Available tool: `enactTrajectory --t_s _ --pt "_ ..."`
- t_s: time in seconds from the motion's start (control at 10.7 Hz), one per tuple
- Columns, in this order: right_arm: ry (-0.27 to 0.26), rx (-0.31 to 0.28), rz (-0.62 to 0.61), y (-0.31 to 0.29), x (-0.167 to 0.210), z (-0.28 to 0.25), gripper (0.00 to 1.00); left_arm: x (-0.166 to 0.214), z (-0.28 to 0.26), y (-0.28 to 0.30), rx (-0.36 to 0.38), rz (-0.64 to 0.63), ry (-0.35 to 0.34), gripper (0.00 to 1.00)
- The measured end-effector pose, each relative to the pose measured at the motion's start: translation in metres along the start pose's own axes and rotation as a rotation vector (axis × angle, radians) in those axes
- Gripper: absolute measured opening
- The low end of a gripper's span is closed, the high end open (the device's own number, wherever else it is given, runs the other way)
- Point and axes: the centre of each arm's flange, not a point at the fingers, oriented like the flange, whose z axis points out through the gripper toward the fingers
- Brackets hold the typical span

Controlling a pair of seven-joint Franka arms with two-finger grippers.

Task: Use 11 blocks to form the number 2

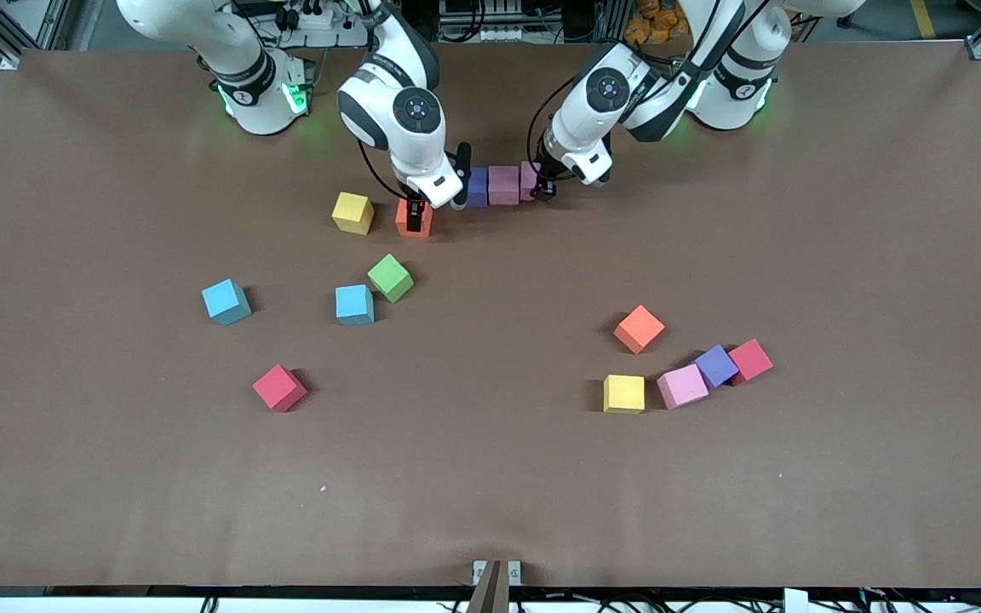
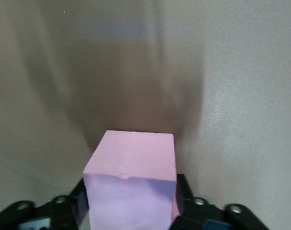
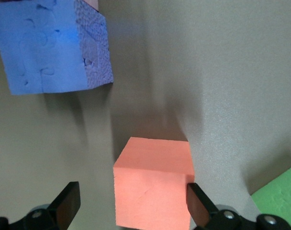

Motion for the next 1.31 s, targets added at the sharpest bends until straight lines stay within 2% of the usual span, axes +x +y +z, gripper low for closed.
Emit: enactTrajectory --t_s 0.09,0.19,0.37,0.65,0.93,1.31 --pt "0.004 -0.002 -0.001 0.001 0.0 0.003 1.0 0.001 -0.003 0.006 -0.008 -0.011 -0.006 0.96" --pt "0.006 -0.004 -0.001 0.002 0.001 0.007 1.0 0.0 -0.007 0.014 -0.019 -0.023 -0.016 1.0" --pt "0.009 -0.007 0.002 0.006 0.0 0.015 1.0 -0.001 -0.026 0.039 -0.034 -0.06 -0.035 1.0" --pt "0.015 -0.004 -0.033 0.023 -0.011 0.015 1.0 -0.003 -0.076 0.091 -0.024 -0.083 -0.028 1.0" --pt "0.027 -0.01 -0.064 0.033 -0.016 0.008 1.0 -0.01 -0.091 0.1 -0.024 -0.071 -0.027 1.0" --pt "0.026 -0.009 -0.074 0.031 -0.014 0.008 1.0 -0.008 -0.13 0.124 -0.033 -0.036 0.025 1.0"
